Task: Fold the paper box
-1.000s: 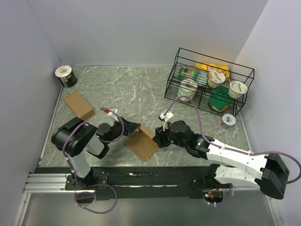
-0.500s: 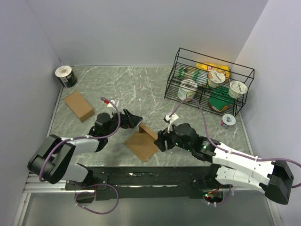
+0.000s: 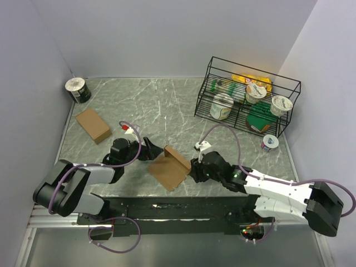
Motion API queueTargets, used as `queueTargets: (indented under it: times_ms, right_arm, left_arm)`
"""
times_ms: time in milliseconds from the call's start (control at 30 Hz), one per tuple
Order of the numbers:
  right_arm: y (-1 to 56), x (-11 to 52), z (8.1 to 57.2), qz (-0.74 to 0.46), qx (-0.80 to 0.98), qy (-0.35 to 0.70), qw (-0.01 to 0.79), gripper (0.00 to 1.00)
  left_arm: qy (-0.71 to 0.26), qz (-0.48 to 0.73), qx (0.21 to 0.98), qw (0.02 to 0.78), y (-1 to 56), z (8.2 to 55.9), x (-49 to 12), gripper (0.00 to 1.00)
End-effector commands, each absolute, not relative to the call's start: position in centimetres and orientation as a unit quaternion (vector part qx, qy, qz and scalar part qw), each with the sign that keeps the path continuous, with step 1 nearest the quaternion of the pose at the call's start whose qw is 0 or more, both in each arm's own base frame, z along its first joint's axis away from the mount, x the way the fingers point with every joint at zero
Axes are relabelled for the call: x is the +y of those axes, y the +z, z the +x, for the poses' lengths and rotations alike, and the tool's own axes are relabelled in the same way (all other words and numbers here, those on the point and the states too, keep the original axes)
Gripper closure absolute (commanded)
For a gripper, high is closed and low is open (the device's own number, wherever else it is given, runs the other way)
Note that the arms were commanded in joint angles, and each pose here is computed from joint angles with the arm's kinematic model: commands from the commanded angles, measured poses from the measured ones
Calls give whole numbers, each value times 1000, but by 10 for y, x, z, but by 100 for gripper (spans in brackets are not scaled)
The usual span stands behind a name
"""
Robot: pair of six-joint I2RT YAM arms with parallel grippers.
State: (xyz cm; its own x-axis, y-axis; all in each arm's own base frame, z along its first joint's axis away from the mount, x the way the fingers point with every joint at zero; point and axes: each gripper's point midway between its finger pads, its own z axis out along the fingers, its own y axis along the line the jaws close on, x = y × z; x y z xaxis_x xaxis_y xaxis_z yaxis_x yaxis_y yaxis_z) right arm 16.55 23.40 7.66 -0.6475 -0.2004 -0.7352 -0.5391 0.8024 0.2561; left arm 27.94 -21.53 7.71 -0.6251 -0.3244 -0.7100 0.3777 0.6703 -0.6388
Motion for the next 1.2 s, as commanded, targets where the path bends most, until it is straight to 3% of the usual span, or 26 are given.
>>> queueTargets:
  times_ms: [0,200,500,567,667,767,800,833,933,1167]
  right_arm:
    - [80,231,189,-180,873,198,407,60]
    - [78,228,212,-221,861,137,438,86]
    - [103,249,253,-337,781,71,521,87]
    - [100,254,259,-357,772,60,522,84]
    - [103,260,270,-376,766,38,520,71]
    - [112,258,270,-374,766,35,522,47]
    - [109,254,266,-371,770,39,518,33]
    - [115,251,261,-367,770,48,520,29]
    - [116,238,244,-348,788,72,504,25]
    - [160,236,218,-228,826,176,485,25]
  left_arm:
    - [-411,23,802,432,80,276,-215,12]
    - [-410,33,794,447,91,270,-210,11]
    - [-390,58,797,458,95,246,-196,11]
    - [-399,54,793,457,95,238,-194,11]
    - [-401,42,789,464,103,236,-191,11]
    - [-395,24,792,464,107,236,-186,11]
    - [-390,14,799,458,103,235,-184,10]
    - [-386,5,800,459,103,236,-182,10]
    - [-381,-16,803,458,102,236,-177,10]
    - [-397,-64,809,429,99,243,-181,11]
